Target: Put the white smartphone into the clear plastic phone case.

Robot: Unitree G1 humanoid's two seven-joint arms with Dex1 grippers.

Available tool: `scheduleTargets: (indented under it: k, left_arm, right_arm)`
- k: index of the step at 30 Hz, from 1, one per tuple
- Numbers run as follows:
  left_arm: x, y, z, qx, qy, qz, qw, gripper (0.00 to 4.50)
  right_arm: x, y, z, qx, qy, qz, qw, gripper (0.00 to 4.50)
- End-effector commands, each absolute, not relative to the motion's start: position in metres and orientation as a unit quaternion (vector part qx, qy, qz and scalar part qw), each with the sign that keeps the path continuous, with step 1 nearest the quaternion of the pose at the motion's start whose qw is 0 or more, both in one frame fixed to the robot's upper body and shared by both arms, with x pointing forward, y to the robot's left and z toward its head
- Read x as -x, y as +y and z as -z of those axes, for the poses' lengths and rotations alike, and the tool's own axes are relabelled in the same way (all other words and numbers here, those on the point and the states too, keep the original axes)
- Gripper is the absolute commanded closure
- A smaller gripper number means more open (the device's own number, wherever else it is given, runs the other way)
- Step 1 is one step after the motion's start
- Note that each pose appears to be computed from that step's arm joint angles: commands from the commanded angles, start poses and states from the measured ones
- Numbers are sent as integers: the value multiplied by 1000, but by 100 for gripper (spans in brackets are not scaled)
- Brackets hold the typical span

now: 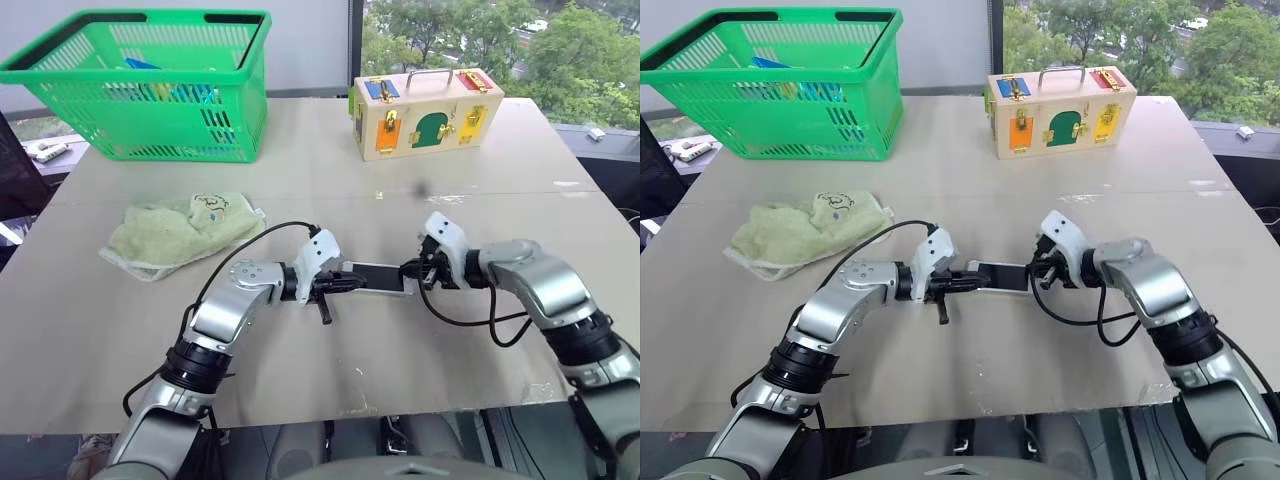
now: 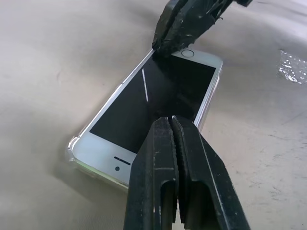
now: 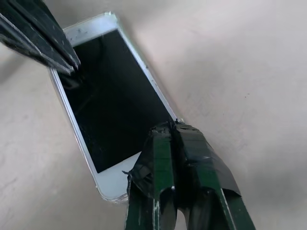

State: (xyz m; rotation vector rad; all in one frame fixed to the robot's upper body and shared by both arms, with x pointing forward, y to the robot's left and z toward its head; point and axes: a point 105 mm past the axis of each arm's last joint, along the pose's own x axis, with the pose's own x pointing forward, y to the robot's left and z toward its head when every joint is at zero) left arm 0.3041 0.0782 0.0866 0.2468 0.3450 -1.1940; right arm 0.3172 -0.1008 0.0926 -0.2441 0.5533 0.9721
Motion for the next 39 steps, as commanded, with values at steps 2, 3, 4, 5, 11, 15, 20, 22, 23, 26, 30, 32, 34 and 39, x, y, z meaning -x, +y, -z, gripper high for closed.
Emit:
scheduleTargets:
  k: [2, 3, 4, 5, 11, 15, 20, 22, 23, 26, 30, 32, 34, 39]
  left_arm:
    - [-301, 76, -87, -117, 158, 562, 803, 443]
    - [-301, 76, -87, -117, 159, 563, 803, 443]
    - [-301, 77, -87, -117, 159, 563, 802, 443]
    - [-302, 77, -87, -118, 160, 563, 802, 443]
    - [-303, 77, -85, -120, 162, 563, 801, 443]
    - [-303, 76, -83, -120, 164, 563, 801, 443]
    - [-304, 75, -82, -120, 165, 561, 802, 443]
    - [-304, 74, -83, -120, 165, 561, 802, 443]
    - [-304, 73, -83, -120, 165, 561, 802, 443]
    - [-304, 71, -85, -119, 163, 562, 802, 443]
    - [-305, 69, -89, -119, 162, 561, 803, 443]
    - [-304, 68, -91, -118, 161, 561, 804, 443]
    - [-304, 67, -92, -116, 159, 559, 805, 443]
    - [-304, 69, -96, -107, 150, 551, 814, 443]
  right_arm:
    - [-304, -107, -108, 127, 243, -467, 841, 450]
    - [-301, -108, -112, 134, 238, -471, 839, 450]
    - [-297, -108, -114, 141, 235, -477, 835, 450]
    - [-293, -108, -116, 146, 234, -482, 832, 450]
    - [-280, -100, -113, 177, 245, -505, 809, 450]
    - [-285, -100, -96, 207, 276, -497, 796, 450]
    - [-282, -98, -82, 226, 318, -513, 764, 450]
    - [-282, -99, -73, 244, 341, -514, 748, 450]
    - [-281, -99, -69, 249, 349, -515, 742, 450]
    - [-279, -104, -51, 273, 380, -515, 718, 450]
    - [-278, -113, -33, 288, 402, -507, 705, 450]
    - [-281, -113, -32, 284, 394, -503, 715, 450]
    - [-287, -107, -41, 260, 363, -504, 739, 450]
    - [-298, -95, -80, 208, 224, -505, 807, 450]
